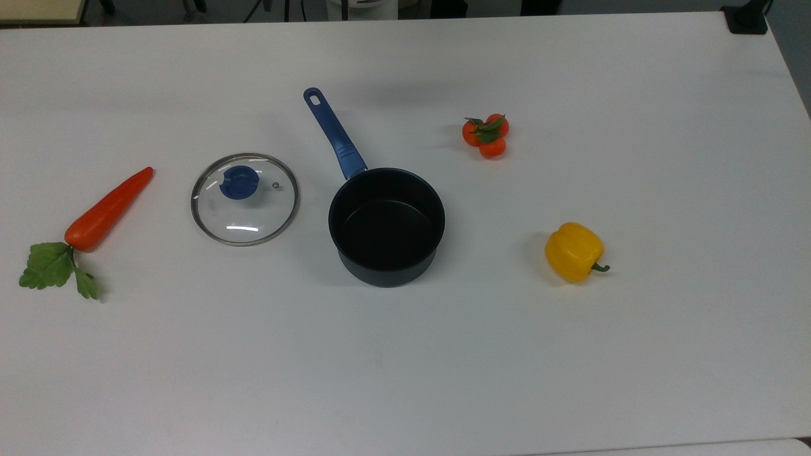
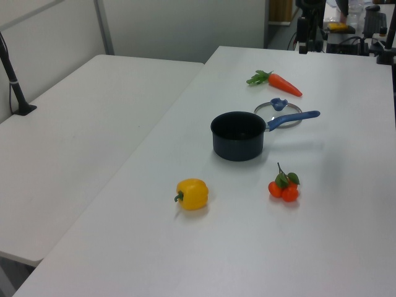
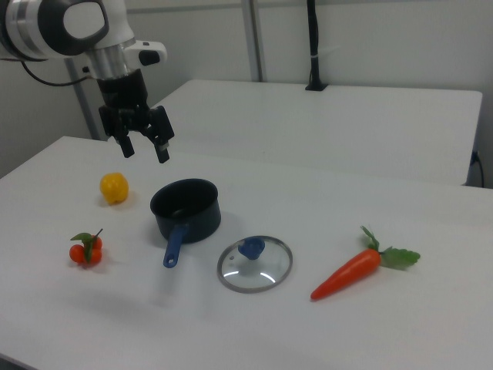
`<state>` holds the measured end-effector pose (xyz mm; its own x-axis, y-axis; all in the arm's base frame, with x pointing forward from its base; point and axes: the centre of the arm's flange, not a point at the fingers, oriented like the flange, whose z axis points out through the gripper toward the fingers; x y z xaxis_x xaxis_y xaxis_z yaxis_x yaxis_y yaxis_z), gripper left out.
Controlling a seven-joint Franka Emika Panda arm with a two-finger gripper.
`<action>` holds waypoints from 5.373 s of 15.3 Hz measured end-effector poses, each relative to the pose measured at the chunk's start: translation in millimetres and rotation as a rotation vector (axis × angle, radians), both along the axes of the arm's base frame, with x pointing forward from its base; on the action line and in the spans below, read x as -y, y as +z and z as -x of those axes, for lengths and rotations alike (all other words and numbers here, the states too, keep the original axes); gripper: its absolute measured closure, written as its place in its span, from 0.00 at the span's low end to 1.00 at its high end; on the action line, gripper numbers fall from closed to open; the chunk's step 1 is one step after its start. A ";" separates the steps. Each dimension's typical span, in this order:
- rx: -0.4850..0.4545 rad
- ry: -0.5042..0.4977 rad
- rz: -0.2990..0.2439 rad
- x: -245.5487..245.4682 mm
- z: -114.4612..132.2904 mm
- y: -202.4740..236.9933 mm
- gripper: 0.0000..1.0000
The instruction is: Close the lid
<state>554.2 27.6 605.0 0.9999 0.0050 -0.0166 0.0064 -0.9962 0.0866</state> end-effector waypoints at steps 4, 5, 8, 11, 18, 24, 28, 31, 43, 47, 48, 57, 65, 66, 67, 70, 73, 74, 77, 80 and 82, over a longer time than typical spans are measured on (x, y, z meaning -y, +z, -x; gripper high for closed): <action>0.004 -0.023 0.000 13.0 -1.6 -0.5 0.00; 0.004 -0.030 0.000 17.0 -1.7 -0.5 0.00; 0.003 -0.031 0.000 19.6 -1.8 -0.7 0.00; 0.000 -0.001 -0.001 30.8 -2.3 -0.8 0.00; 0.030 0.023 0.002 117.4 -29.3 -40.0 0.00; 0.033 0.029 0.005 140.7 -69.1 -141.6 0.00; 0.003 0.033 0.000 141.6 -79.1 -186.3 0.00; 0.008 0.039 0.001 141.5 -86.2 -219.3 0.00; 0.035 -0.030 -0.001 135.2 -97.9 -257.0 0.26; 0.036 -0.058 -0.001 135.1 -97.7 -257.4 0.30; 0.037 -0.067 -0.001 135.1 -97.6 -257.4 0.30; 0.051 -0.128 0.000 136.0 -99.3 -246.9 0.39; 0.125 -0.120 -0.001 83.8 -125.6 -131.4 0.39; 0.136 -0.105 -0.004 63.1 -128.2 -126.6 0.39; 0.145 -0.085 -0.007 43.3 -129.9 -122.6 0.39; 0.161 -0.019 -0.014 -8.4 -131.0 -114.9 0.39; 0.159 0.041 -0.019 -49.5 -128.2 -116.5 0.39; 0.156 0.059 -0.020 -62.1 -127.0 -118.1 0.39; 0.146 0.093 -0.027 -88.7 -124.4 -124.6 0.39; 0.129 0.096 -0.039 -95.6 -125.3 -135.0 0.39; 0.121 0.093 -0.043 -95.4 -126.4 -140.5 0.39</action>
